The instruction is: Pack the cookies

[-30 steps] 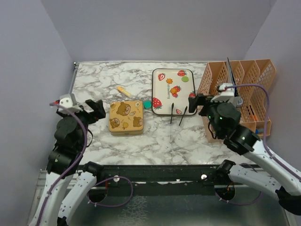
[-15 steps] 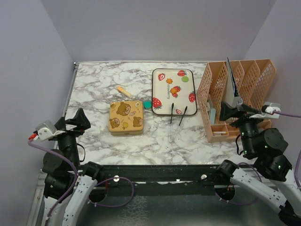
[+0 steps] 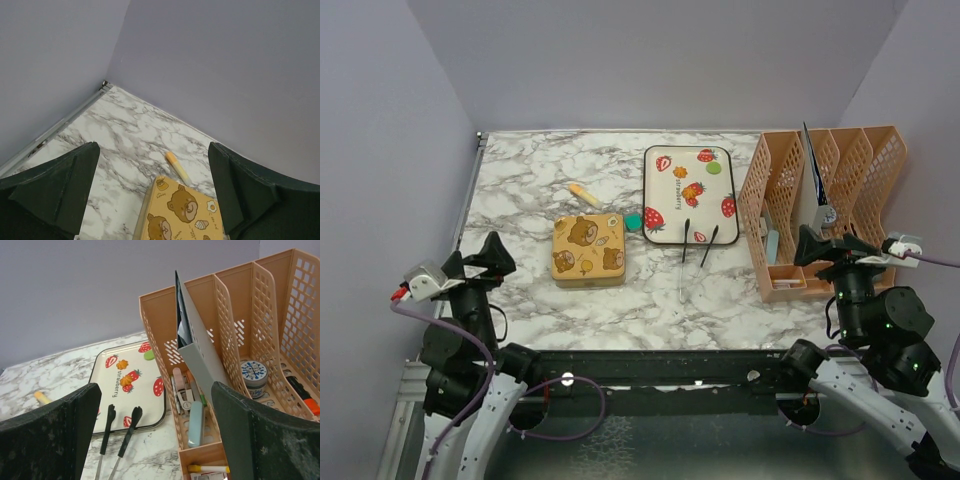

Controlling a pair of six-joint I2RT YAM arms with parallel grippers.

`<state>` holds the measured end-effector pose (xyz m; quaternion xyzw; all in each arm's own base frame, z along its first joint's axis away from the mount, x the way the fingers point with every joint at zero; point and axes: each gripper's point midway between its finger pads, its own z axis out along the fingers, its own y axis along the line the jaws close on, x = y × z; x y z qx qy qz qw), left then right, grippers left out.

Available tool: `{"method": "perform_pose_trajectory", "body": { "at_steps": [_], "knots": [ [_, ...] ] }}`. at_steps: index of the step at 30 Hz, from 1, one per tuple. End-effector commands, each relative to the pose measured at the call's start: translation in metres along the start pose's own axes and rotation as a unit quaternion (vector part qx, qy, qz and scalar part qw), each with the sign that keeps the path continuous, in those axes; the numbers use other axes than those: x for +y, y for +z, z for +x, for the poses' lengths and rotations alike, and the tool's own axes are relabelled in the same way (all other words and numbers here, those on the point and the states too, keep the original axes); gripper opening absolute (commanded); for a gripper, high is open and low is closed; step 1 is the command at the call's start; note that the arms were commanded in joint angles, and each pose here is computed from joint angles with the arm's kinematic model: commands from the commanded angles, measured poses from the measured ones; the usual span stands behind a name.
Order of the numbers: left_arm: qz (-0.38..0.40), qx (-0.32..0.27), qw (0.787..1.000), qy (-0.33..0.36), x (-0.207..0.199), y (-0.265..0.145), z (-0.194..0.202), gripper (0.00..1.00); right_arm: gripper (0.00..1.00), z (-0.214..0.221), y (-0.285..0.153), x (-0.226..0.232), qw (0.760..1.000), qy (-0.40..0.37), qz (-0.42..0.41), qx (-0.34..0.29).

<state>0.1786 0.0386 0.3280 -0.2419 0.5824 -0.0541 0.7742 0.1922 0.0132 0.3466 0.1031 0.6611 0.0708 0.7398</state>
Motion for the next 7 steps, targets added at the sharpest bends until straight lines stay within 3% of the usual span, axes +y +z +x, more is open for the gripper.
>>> {"method": "perform_pose_trajectory", "body": {
  "at_steps": [1,7],
  "knots": [
    [0.008,-0.009,1.000,0.002,-0.0030,0.0015,-0.0020,0.99,1.00,0.0040,-0.0025,-0.0077,1.000,-0.014,0.011,0.004],
    [0.014,-0.007,1.000,0.019,-0.0039,0.0027,0.0018,0.99,1.00,0.0038,-0.0036,-0.0096,1.000,-0.012,0.012,0.001]
  ]
}}
